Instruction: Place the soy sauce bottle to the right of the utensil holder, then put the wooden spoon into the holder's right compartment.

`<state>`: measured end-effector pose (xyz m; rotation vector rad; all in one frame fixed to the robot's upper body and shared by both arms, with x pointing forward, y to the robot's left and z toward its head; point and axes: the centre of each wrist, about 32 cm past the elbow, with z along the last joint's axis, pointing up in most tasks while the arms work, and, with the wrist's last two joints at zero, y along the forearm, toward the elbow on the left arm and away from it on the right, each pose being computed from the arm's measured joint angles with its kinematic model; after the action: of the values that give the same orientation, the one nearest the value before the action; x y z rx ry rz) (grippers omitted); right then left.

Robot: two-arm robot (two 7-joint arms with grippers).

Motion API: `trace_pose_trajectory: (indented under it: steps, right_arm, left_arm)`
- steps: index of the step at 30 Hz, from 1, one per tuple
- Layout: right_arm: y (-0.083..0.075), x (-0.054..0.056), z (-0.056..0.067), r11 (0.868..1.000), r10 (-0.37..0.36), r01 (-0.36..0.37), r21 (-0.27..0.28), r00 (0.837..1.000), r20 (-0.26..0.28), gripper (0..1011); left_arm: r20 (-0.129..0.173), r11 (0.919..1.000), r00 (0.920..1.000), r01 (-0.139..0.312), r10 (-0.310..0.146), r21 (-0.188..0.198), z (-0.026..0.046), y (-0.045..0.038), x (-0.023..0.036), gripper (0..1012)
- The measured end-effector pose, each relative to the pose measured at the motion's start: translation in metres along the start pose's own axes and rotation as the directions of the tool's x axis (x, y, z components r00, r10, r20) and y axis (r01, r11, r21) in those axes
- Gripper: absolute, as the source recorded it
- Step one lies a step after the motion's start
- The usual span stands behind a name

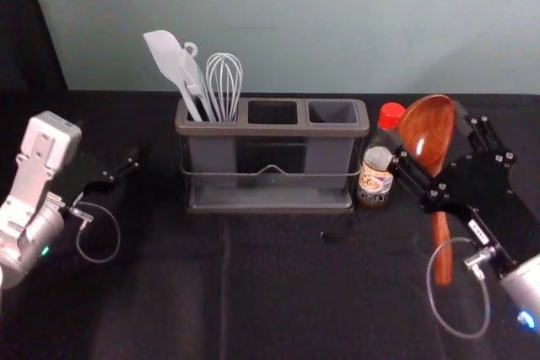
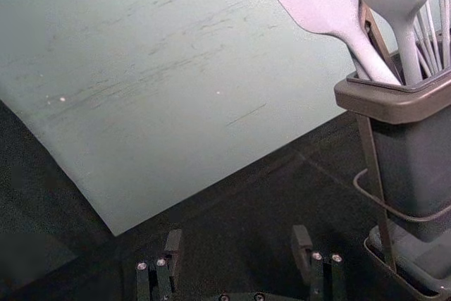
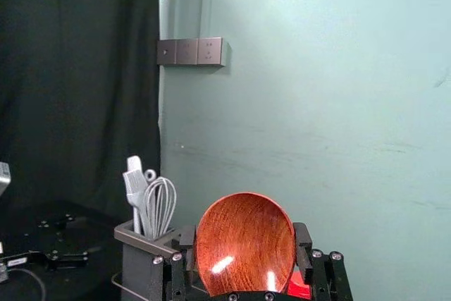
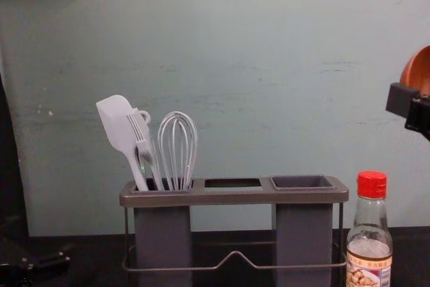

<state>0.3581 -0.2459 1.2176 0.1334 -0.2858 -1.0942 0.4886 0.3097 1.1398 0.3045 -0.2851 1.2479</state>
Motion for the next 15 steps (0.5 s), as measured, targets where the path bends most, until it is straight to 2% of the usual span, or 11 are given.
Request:
trace_pose_trajectory:
  steps: [4,15]
  right_arm:
    - [-0.0005,-0.0032,-0.0002,1.000,-0.003,0.003,-0.009,1.000,0.012,837]
    - [0.0000,-0.0026,-0.0002,1.000,-0.004,0.004,-0.009,1.000,0.010,837]
  left_arm:
    - [0.000,1.0000,1.0000,0.000,0.000,0.000,0.0000,0.0000,0.0000,1000]
    - [0.000,1.0000,1.0000,0.000,0.000,0.000,0.0000,0.0000,0.0000,1000]
